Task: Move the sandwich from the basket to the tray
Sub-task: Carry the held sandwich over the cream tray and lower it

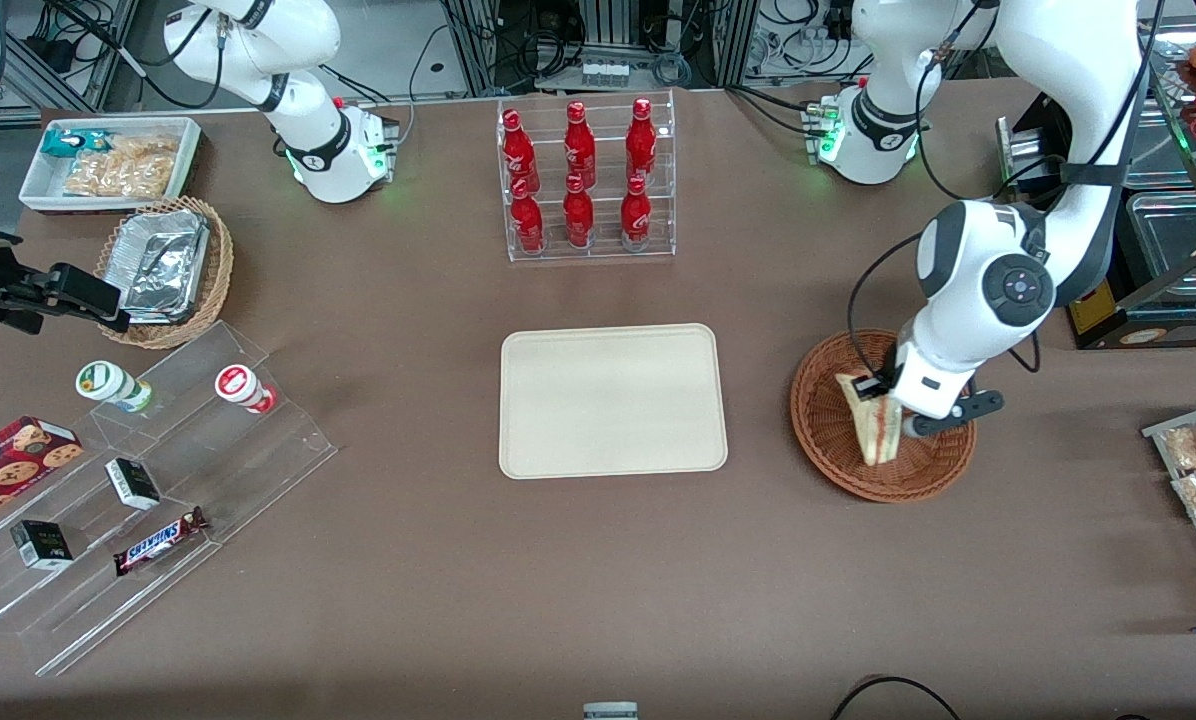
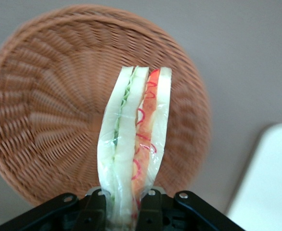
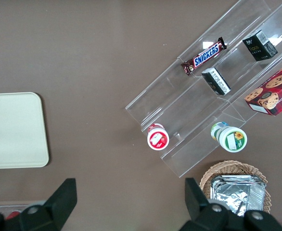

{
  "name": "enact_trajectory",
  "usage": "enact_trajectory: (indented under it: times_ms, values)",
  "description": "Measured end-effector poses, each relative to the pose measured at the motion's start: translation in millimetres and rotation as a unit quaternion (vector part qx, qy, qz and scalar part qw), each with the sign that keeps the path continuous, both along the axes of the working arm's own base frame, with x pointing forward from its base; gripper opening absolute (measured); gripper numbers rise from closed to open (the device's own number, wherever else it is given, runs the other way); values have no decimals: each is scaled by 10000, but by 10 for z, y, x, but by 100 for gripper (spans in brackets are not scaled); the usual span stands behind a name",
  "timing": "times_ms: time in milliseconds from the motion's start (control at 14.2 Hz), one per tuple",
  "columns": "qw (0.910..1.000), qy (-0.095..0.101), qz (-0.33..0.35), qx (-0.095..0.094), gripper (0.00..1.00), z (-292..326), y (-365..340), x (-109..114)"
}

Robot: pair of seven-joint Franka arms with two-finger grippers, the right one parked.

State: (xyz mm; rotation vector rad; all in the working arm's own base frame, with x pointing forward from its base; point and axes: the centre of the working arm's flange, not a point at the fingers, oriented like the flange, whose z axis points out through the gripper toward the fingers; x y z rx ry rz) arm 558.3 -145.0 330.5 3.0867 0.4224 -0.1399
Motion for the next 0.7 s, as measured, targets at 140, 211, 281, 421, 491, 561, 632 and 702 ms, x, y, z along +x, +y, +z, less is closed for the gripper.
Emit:
enact_trajectory:
  times_ms: [140, 211, 281, 421, 491, 561, 632, 702]
  values:
    - [9989, 179, -443, -16, 15, 144, -457, 87]
    - [9978, 201, -627, -18, 15, 138, -681, 103]
    - [9970, 202, -753, -20, 15, 97, -893, 99]
    - [9959, 199, -883, 24, 15, 1, -1358, 32]
    - [9959, 179, -884, 75, 15, -48, -1618, -22]
    - [9960, 151, -867, 137, 15, -104, -1883, -89]
    - [9963, 127, -828, 170, 15, -160, -2138, -153]
    - [9967, 114, -785, 160, 15, -205, -2371, -206]
